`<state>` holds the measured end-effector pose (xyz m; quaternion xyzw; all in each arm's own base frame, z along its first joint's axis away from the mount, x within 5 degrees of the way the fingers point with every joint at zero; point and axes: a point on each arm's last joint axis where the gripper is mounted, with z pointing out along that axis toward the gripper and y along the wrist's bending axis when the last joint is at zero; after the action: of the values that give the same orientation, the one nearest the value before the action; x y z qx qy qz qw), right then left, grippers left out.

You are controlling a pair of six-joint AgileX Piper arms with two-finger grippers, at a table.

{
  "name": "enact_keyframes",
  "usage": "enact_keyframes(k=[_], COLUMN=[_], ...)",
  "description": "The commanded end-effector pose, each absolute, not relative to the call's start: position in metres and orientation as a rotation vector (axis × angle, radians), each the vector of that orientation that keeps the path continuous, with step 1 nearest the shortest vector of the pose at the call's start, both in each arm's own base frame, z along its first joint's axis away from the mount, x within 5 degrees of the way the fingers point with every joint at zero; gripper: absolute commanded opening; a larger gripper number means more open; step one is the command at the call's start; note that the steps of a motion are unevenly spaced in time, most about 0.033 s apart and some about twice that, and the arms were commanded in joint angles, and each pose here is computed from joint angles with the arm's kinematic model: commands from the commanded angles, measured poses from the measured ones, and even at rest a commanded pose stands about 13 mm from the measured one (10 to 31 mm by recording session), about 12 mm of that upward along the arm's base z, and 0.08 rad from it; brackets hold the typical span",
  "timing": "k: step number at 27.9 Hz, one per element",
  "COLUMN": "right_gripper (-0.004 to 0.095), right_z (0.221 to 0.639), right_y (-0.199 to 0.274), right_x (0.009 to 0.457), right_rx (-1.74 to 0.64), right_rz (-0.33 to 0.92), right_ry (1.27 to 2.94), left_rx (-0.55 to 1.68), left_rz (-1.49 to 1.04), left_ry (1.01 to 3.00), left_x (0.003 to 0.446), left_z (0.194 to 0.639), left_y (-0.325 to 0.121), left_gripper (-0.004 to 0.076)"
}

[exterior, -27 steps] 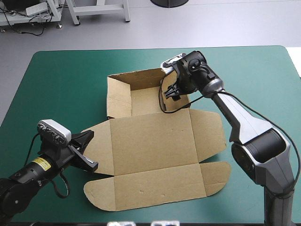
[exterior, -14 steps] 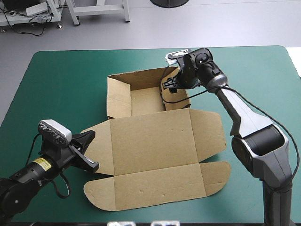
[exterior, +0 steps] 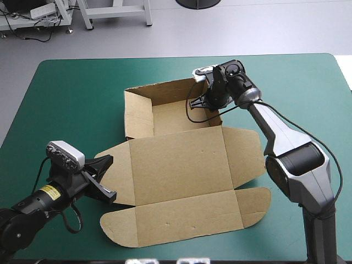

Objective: Fold the box

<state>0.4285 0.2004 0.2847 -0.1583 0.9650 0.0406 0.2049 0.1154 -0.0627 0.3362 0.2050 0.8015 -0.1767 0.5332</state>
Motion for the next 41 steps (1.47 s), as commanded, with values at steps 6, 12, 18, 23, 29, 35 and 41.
enact_keyframes(k=[6,12,18,23,29,35,41], right_gripper=[-0.0025,-0.0025,-0.0023,-0.0023,-0.0017,-0.0018,0.0045], right_z=[0.35,0.373,0.381,0.368,0.335,0.31,0.309], right_y=[0.11,-0.005,-0.099,-0.144,-0.167,-0.175,-0.18], right_x=[0.441,0.442,0.426,0.42,0.43,0.437,0.435], right_rx=[-0.229,0.1,0.375,0.507,0.579,0.6,0.541], right_rz=[-0.009,-0.069,-0.031,-0.034,-0.061,-0.124,-0.064], right_ry=[2.59,2.549,2.509,2.505,2.569,2.636,2.644], left_rx=[0.474,0.465,0.466,0.469,0.47,0.462,0.465], left_rz=[-0.395,-0.381,-0.375,-0.363,-0.359,-0.372,-0.373], left_ry=[1.826,1.801,1.797,1.79,1.785,1.794,1.799], left_x=[0.118,0.119,0.119,0.119,0.12,0.119,0.119], left_z=[0.35,0.352,0.352,0.353,0.353,0.353,0.352], left_y=[-0.062,-0.061,-0.061,-0.06,-0.06,-0.06,-0.06], left_gripper=[-0.0006,-0.0006,-0.0006,-0.0006,-0.0006,-0.0006,-0.0006])
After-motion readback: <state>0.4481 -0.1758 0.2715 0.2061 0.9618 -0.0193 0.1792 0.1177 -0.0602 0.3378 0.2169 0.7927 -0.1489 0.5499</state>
